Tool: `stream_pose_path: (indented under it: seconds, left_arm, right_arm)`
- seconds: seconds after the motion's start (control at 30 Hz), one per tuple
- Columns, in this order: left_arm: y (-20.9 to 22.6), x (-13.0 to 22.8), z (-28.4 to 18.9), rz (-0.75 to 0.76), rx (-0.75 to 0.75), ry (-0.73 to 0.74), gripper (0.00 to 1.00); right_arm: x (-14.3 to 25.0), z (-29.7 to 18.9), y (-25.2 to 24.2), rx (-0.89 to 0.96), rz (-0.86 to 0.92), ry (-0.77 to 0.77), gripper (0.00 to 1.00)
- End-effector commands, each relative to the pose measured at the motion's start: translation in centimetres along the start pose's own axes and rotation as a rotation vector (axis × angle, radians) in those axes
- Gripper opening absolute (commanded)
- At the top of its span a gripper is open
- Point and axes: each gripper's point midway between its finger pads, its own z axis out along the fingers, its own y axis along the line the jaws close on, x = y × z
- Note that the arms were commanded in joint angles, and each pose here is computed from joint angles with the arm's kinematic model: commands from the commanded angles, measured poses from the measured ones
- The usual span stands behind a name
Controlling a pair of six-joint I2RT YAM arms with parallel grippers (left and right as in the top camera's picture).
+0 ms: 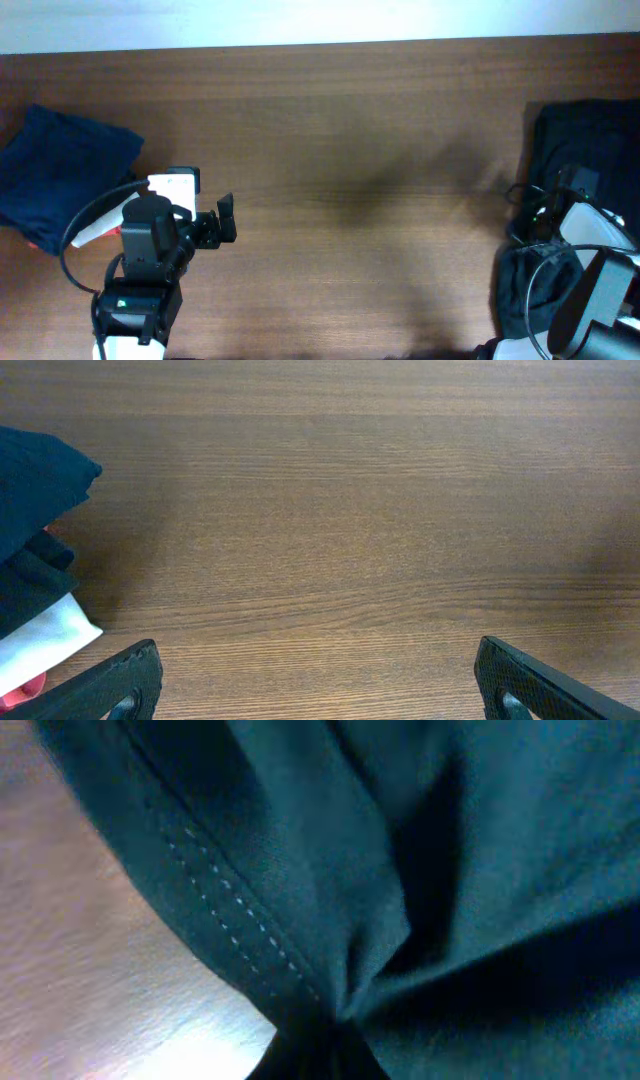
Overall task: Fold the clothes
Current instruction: 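Grasp the trousers with the right gripper and drag them toward center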
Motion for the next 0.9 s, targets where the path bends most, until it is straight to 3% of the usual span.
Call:
stream_pose_path:
  seconds: [0.0,0.07,0.13,0.27,0.3,0.33,0.37,0.4,0.47,0.57,0.67,0.77,0.87]
  left_arm:
    - [-0.1,-1.0,-0.3,0.011,0.007,-0.024,0.99]
    - [-0.1,-1.2,-0.3,0.011,0.008,-0.032,0.99]
    - [-0.1,-1.6,0.0,0.012,0.009,-0.046,0.99]
    - [-0.1,-2.3,1.1,0.012,0.01,-0.06,0.99]
    - [-0.1,-2.5,1.5,0.012,0.011,-0.066,0.99]
    - [-0.1,-2.6,1.8,0.012,0.011,-0.066,0.99]
    - [-0.1,-2.4,2.2,0.012,0.01,-0.055,0.99]
    - [-0.1,-2.1,2.5,0.011,0.01,-0.043,0.99]
    - [-0.1,-1.8,2.8,0.011,0.01,-0.028,0.99]
    - [-2.2,-1.8,2.8,0.012,0.136,-0.024,0.99]
    - [-5.3,-1.1,3.6,-0.017,0.3,0.019,0.99]
    - [-7.6,1.4,5.8,-0.081,0.354,0.137,0.99]
    - [-12.3,3.5,7.8,-0.161,0.491,0.24,0.99]
  right_arm:
    - [1.6,-3.5,9.4,-0.533,-0.175,0.099,0.04]
    - [1.7,-8.4,14.8,-0.769,-0.317,0.082,0.04]
    - [2.4,-11.4,20.1,-0.848,-0.499,0.026,0.04]
    - [5.0,-13.9,29.1,-0.942,-0.67,-0.122,0.07]
    - [5.7,-14.8,30.9,-0.978,-0.718,-0.165,0.27]
    - [6.4,-15.5,32.1,-0.996,-0.758,-0.201,0.38]
    - [6.9,-15.6,32.6,-0.995,-0.774,-0.211,0.57]
    - [6.9,-15.1,32.3,-0.97,-0.765,-0.202,0.77]
    - [4.6,-13.1,29.0,-0.814,-0.668,-0.193,0.99]
    - [1.8,-12.5,24.0,-0.688,-0.556,-0.186,0.99]
    - [-0.7,-11.0,14.4,-0.417,-0.326,-0.138,0.99]
    - [-0.1,-9.9,8.0,-0.319,-0.14,-0.007,0.99]
    - [0.2,-9.7,5.3,-0.289,-0.053,0.04,0.99]
